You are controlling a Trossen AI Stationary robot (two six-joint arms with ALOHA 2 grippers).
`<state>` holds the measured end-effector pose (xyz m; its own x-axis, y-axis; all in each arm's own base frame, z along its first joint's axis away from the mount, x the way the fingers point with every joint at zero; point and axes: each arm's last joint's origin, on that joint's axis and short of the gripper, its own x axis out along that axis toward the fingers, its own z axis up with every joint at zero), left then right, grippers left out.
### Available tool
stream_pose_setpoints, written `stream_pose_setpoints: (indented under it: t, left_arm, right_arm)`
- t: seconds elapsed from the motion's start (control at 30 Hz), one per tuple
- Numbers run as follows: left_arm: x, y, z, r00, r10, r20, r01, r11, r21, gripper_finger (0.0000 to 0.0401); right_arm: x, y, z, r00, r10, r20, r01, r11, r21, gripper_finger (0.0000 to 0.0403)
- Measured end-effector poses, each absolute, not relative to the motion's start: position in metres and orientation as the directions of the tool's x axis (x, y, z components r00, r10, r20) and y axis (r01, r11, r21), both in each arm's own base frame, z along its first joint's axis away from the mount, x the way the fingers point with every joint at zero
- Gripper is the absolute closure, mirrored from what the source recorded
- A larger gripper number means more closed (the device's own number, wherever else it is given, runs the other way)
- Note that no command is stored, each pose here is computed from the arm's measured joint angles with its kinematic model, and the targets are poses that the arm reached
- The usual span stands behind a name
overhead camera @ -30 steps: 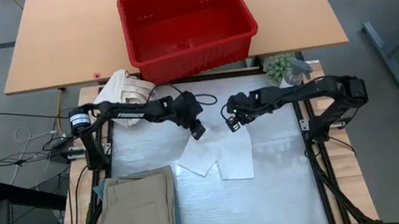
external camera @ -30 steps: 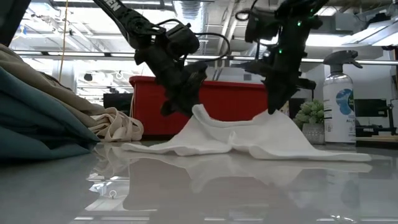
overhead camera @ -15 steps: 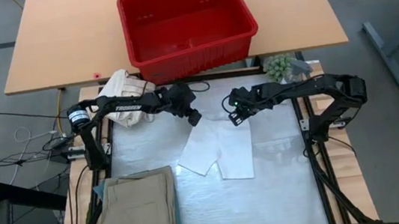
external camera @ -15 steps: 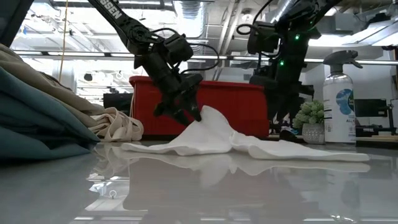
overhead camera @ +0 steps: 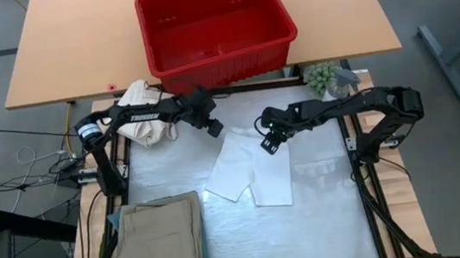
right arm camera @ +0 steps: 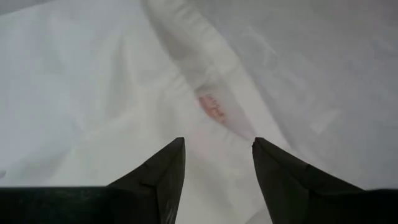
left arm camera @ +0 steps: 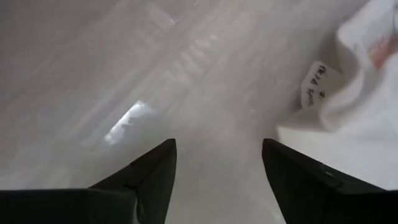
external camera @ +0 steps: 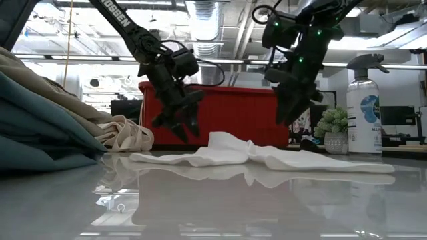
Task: Fold Laundry from Bin
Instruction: Fold the white underwear
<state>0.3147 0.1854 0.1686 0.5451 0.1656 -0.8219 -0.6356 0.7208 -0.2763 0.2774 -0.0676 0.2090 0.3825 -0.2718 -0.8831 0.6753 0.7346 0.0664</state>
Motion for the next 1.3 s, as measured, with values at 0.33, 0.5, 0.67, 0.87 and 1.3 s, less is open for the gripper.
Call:
stream_pose_setpoints:
  t: [0.33,0.5,0.67,0.87,1.3]
  left_arm:
    - [0.304,0.170,0.187,0.602,-0.108,-0.791,-0.407,0.811,-0.421,0.0170]
    - [0.300,0.138,0.213,0.551,-0.022,-0.834,-0.454,0.831,-0.322,0.0170]
    - [0.303,0.116,0.207,0.567,0.114,-0.816,-0.628,0.702,-0.338,0.0170]
    - [0.297,0.103,0.178,0.613,0.086,-0.785,-0.673,0.577,-0.462,0.0170]
    - [0.308,0.086,0.184,0.693,0.064,-0.718,-0.606,0.591,-0.532,0.0170]
  right_arm:
    - [0.287,-0.017,0.210,0.443,-0.199,-0.874,0.461,0.887,0.032,0.0190]
    - [0.284,0.008,0.209,0.430,-0.176,-0.885,0.428,0.903,0.028,0.0202]
    - [0.283,0.022,0.209,0.438,-0.212,-0.874,0.461,0.887,0.016,0.0210]
    - [0.281,0.030,0.208,0.432,-0.214,-0.876,0.492,0.870,0.030,0.0210]
    - [0.257,-0.014,0.189,0.175,-0.293,-0.940,0.952,0.293,0.086,0.0222]
